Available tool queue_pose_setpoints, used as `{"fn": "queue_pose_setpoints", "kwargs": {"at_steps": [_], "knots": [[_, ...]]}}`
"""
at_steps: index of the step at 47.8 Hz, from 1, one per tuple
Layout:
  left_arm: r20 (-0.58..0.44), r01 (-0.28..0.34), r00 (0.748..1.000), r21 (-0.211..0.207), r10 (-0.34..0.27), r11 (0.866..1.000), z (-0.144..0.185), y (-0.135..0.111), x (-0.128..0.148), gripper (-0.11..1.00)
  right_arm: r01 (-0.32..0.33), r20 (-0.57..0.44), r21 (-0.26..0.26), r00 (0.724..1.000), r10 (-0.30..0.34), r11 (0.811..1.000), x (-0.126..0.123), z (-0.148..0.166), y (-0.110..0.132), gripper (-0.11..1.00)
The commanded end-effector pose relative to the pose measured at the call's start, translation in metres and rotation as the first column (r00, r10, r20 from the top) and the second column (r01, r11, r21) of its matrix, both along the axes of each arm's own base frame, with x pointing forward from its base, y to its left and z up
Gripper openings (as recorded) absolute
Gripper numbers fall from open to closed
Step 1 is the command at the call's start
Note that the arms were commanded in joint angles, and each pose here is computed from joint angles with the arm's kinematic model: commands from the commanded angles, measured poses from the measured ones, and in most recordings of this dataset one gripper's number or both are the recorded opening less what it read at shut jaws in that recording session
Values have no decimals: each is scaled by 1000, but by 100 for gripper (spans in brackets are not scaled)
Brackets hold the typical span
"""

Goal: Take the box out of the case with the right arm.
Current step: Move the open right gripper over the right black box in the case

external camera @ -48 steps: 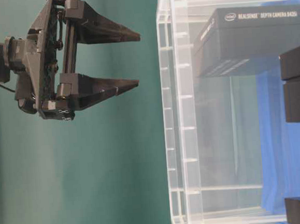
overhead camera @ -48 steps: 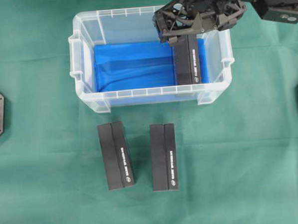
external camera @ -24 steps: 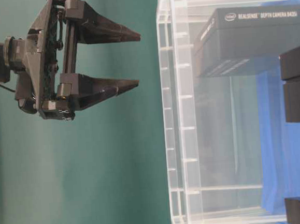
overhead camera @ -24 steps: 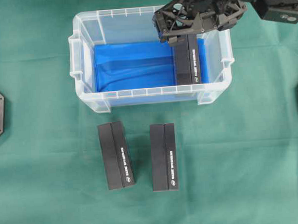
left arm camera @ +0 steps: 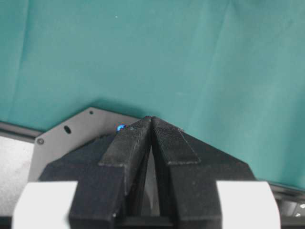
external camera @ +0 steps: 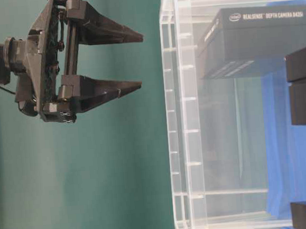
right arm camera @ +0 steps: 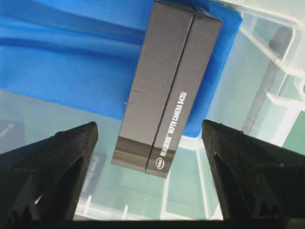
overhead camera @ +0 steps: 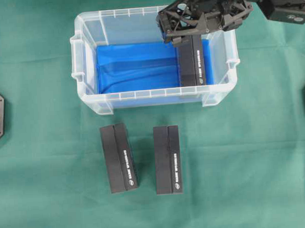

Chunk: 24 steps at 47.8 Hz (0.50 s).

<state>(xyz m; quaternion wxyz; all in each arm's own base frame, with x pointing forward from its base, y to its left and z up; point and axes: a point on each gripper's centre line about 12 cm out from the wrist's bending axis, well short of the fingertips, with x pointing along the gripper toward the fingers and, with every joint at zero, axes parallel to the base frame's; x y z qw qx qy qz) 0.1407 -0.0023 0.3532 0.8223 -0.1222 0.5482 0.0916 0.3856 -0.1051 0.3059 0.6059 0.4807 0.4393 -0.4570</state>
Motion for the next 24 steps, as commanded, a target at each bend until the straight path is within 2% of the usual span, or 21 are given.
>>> {"fn": "queue_pose_setpoints", "kwargs": {"at_steps": [1, 24], "knots": [[8, 0, 1000, 5, 0, 1000, 2, 1, 2, 3, -2, 32, -11, 999, 2, 1000, 0, 12, 1, 88], [6, 0, 1000, 5, 0, 1000, 2, 1, 2, 3, 14, 15, -2, 1000, -14, 1000, -2, 3, 2, 88]]}}
